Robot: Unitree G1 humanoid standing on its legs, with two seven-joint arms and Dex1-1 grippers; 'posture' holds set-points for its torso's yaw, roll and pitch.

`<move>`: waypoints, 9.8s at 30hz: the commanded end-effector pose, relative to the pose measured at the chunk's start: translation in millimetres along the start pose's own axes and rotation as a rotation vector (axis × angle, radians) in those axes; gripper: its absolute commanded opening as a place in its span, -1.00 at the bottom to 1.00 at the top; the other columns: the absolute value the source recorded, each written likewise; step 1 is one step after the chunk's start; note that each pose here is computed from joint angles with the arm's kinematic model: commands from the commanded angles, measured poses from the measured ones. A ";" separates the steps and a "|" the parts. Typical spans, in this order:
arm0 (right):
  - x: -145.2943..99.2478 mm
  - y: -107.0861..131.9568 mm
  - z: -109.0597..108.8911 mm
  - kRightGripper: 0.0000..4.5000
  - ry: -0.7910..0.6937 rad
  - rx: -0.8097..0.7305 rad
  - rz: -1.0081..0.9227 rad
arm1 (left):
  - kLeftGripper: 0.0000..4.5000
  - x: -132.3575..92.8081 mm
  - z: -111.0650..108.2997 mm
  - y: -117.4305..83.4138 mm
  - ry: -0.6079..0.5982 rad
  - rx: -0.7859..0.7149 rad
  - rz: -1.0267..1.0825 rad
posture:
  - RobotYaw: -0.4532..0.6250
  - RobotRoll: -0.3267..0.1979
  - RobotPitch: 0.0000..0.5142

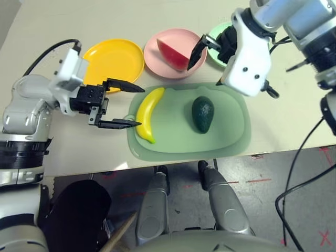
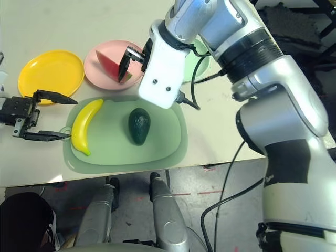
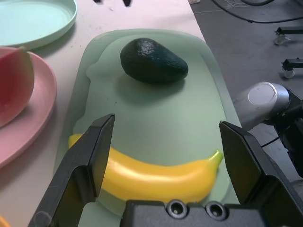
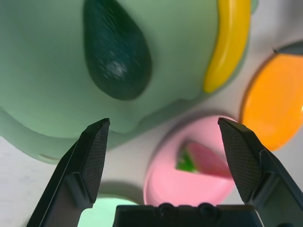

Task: Place the fruits into color-matched plates.

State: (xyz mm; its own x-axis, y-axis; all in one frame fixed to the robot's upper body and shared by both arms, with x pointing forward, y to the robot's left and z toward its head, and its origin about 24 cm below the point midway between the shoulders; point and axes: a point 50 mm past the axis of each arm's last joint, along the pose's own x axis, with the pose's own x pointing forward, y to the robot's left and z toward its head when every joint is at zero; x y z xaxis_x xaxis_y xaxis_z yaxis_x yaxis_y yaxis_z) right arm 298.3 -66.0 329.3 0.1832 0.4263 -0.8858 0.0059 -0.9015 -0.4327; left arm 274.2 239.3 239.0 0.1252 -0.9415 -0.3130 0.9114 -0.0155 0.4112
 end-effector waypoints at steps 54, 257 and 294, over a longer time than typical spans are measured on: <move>52.1 9.8 19.1 0.98 -0.193 0.178 0.053 | 1.00 11.6 5.9 0.5 0.003 0.017 -0.056 | -0.35 0.25 0.55; 114.6 139.7 67.0 1.00 -0.519 1.241 -0.848 | -0.27 70.9 14.6 32.1 0.466 1.043 -0.819 | -0.28 0.25 0.59; 102.5 101.4 96.2 1.00 -0.468 1.545 -1.232 | -0.27 -13.1 39.1 76.3 0.637 0.785 -0.197 | -0.23 0.25 0.65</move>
State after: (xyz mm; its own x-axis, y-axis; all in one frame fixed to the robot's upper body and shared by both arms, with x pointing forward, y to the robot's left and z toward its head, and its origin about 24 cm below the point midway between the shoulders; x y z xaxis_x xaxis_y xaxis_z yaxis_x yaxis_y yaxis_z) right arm 230.4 -111.2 179.8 0.5326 0.8423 0.0827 -0.8062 0.5347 -0.2532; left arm 327.0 224.5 306.4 0.3492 -0.5883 -0.7294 0.4295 -0.5914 0.6825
